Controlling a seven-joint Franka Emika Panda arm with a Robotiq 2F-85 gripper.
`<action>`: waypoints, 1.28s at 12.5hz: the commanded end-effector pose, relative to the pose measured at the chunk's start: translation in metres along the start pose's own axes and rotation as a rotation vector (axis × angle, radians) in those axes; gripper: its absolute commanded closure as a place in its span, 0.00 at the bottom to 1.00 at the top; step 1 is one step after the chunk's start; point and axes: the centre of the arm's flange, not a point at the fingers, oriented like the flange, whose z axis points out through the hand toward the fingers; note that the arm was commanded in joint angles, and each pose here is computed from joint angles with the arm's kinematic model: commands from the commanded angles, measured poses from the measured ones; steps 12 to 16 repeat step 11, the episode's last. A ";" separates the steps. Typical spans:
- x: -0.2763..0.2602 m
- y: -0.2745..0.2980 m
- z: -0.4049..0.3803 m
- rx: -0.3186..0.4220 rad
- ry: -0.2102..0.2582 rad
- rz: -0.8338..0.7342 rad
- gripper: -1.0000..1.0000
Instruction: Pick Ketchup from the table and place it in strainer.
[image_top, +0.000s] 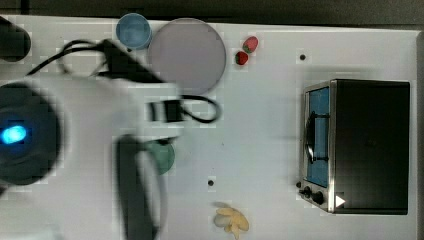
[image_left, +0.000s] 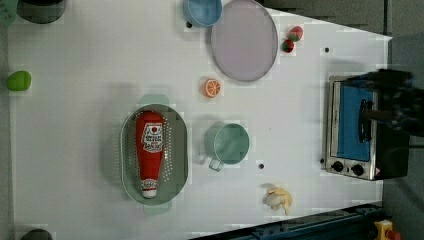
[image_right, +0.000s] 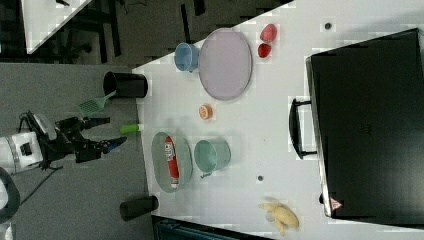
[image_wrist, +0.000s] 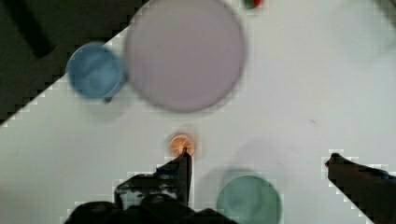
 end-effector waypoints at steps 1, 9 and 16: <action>0.075 0.059 0.004 -0.052 -0.058 0.209 0.00; 0.099 0.103 -0.012 -0.109 -0.146 0.222 0.00; 0.102 0.105 -0.009 -0.114 -0.152 0.228 0.00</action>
